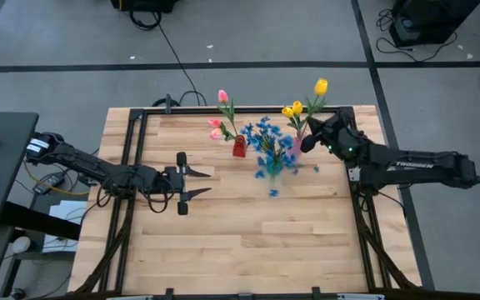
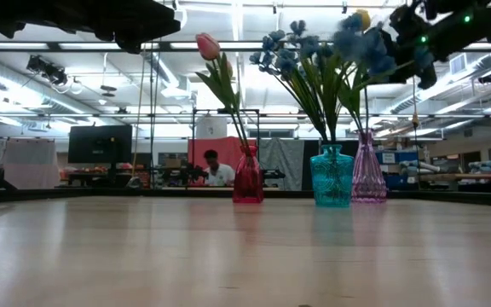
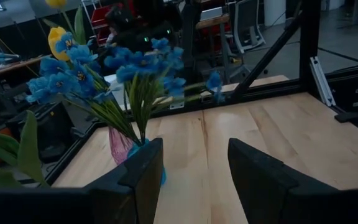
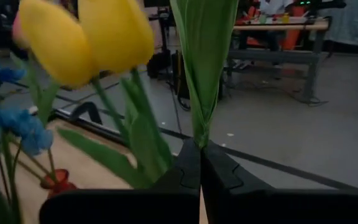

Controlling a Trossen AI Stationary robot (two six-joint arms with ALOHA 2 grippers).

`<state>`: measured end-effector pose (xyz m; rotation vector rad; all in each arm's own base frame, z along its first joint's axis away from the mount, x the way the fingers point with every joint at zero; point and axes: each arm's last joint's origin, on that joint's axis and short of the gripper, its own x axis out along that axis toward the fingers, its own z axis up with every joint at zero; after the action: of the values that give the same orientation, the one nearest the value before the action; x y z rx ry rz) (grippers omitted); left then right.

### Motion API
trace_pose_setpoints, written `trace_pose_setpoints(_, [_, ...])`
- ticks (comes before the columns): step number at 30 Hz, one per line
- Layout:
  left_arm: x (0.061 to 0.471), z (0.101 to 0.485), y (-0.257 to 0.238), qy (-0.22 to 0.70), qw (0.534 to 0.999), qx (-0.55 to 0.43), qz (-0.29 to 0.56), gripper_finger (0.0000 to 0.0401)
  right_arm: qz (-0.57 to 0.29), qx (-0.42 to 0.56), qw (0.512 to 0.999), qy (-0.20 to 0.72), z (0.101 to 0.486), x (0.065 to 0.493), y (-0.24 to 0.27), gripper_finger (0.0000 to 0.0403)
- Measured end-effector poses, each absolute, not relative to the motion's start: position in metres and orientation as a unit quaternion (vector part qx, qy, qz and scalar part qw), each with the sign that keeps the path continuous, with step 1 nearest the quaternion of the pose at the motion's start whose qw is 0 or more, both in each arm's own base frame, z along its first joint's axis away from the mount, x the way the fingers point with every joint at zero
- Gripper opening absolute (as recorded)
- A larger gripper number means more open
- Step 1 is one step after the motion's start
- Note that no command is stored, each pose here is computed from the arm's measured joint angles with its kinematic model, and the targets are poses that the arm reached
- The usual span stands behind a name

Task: Sort flowers into vase by color
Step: Put the yellow tulip into the pink vase, then return to Home Position

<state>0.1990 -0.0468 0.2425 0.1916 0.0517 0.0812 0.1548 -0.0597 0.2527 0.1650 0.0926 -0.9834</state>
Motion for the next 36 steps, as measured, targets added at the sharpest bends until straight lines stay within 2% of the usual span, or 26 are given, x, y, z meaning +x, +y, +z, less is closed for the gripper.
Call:
trace_pose_setpoints(9, [0.199, 0.241, -0.047, 0.031, 0.994, 0.098, 0.040, 0.0188, -0.453, 0.081, 0.886, 0.053, 0.225, 0.160, -0.060, 0.0025])
trace_pose_setpoints(23, [0.195, 0.243, -0.046, 0.035, 0.995, 0.089, 0.036, 0.0188, -0.424, 0.093, 0.897, 0.085, 0.219, 0.160, -0.058, 0.0139])
trace_pose_setpoints(28, [0.185, 0.248, -0.043, 0.036, 0.995, 0.083, 0.034, 0.0188, -0.425, 0.094, 0.890, 0.136, 0.227, 0.152, -0.056, 0.0150])
trace_pose_setpoints(36, [0.162, 0.263, -0.038, 0.009, 0.998, 0.066, 0.019, 0.0188, -0.375, 0.148, 0.890, 0.212, 0.247, 0.136, -0.048, 0.0150])
